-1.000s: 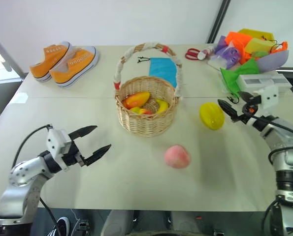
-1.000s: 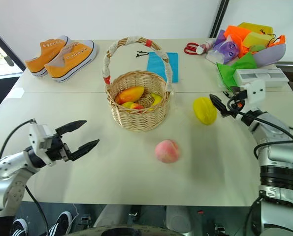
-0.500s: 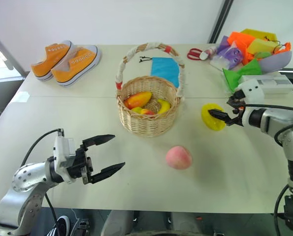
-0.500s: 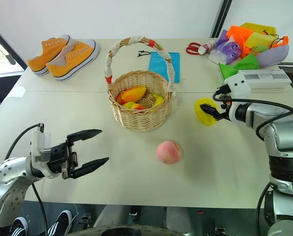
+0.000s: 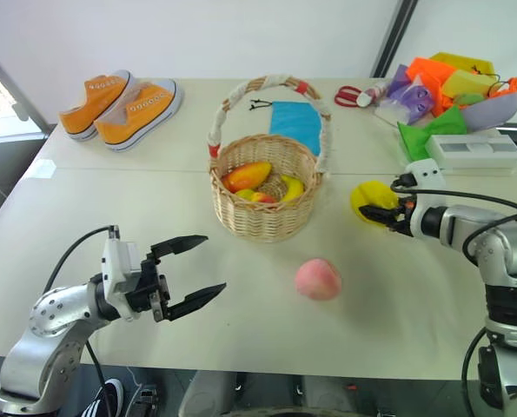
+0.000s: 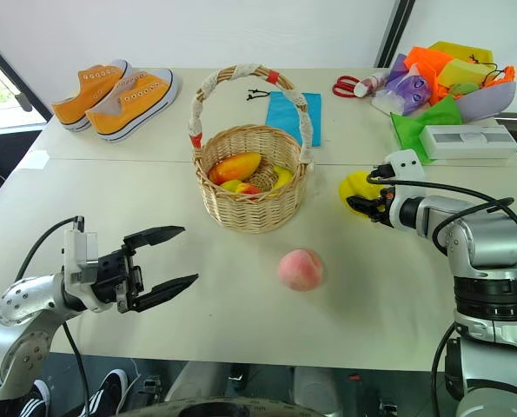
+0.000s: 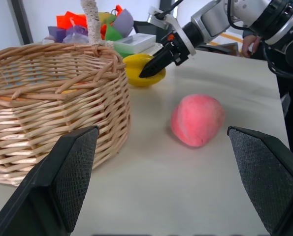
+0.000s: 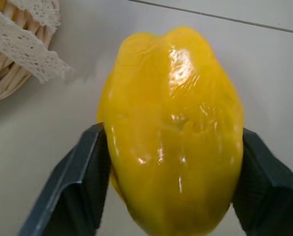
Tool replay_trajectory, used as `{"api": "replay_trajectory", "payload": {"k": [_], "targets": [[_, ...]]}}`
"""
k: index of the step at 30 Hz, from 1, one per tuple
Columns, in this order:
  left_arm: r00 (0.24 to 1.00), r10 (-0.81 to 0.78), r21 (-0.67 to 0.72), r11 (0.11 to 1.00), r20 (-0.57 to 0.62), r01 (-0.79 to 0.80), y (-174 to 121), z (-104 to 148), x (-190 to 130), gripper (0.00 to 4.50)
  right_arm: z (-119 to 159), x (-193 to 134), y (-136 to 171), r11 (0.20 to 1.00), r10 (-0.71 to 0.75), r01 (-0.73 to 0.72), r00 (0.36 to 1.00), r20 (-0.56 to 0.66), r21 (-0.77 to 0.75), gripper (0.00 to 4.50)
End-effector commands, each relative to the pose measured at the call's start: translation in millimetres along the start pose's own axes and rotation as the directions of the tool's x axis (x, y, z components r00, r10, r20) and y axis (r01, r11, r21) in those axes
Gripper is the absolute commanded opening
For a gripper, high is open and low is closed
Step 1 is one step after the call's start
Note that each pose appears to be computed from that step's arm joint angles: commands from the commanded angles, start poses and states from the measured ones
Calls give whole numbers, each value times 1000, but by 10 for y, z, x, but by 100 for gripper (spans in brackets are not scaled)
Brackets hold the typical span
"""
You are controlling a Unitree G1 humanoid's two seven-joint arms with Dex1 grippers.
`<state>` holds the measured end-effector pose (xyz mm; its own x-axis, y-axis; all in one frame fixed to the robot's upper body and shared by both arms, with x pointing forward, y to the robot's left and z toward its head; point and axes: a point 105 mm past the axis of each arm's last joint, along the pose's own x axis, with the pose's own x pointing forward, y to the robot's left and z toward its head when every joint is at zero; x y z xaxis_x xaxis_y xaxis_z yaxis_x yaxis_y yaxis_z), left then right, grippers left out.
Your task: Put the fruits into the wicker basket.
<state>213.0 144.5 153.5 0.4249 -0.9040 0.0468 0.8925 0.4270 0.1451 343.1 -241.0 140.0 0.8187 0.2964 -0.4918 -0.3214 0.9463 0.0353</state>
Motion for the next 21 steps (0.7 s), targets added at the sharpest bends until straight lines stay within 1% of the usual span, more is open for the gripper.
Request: {"api": "replay_trajectory", "payload": {"k": [1, 2, 3, 4, 5, 7, 9, 11, 13, 14, 15, 17, 19, 21], "targets": [[1000, 8, 29, 1000, 10, -8, 21, 44, 12, 450, 178, -90, 3, 1000, 13, -12, 997, 77, -19, 248], [1000, 23, 31, 999, 14, -23, 48, 47, 7, 450, 209, -111, 7, 999, 22, -20, 996, 89, -29, 248], [998, 51, 29, 998, 24, -52, 96, 54, -6, 450, 266, -163, 62, 997, 72, -67, 991, 110, -48, 248], [996, 83, 26, 996, 34, -84, 150, 59, -25, 450, 318, -232, 143, 988, 140, -131, 982, 129, -77, 248], [991, 124, 20, 992, 43, -125, 216, 58, -54, 450, 361, -333, 273, 967, 239, -222, 960, 146, -127, 248], [987, 158, 17, 987, 41, -159, 271, 36, -106, 450, 381, -543, 522, 899, 419, -389, 896, 143, -200, 248], [983, 180, 15, 983, 33, -180, 293, 12, -168, 450, 369, -738, 731, 823, 556, -525, 823, 120, -216, 248], [978, 207, 7, 978, 39, -208, 321, 14, -222, 450, 395, -858, 906, 761, 639, -605, 761, 109, -235, 248], [964, 260, 13, 965, 52, -260, 394, 30, -272, 450, 525, -856, 1154, 715, 690, -636, 708, 148, -291, 248], [956, 288, 25, 957, 56, -289, 441, 37, -292, 450, 631, -828, 1291, 699, 709, -641, 679, 190, -317, 248], [950, 306, 38, 950, 62, -309, 477, 45, -305, 450, 740, -782, 1396, 701, 710, -630, 664, 236, -335, 248], [943, 324, 45, 944, 73, -327, 521, 55, -304, 450, 889, -663, 1556, 718, 693, -595, 661, 287, -362, 248], [942, 326, 48, 943, 80, -330, 531, 62, -288, 450, 1005, -474, 1639, 767, 637, -528, 693, 336, -364, 248], [941, 326, 47, 943, 85, -331, 532, 67, -273, 450, 1068, -336, 1720, 788, 612, -497, 701, 367, -364, 248]]}}
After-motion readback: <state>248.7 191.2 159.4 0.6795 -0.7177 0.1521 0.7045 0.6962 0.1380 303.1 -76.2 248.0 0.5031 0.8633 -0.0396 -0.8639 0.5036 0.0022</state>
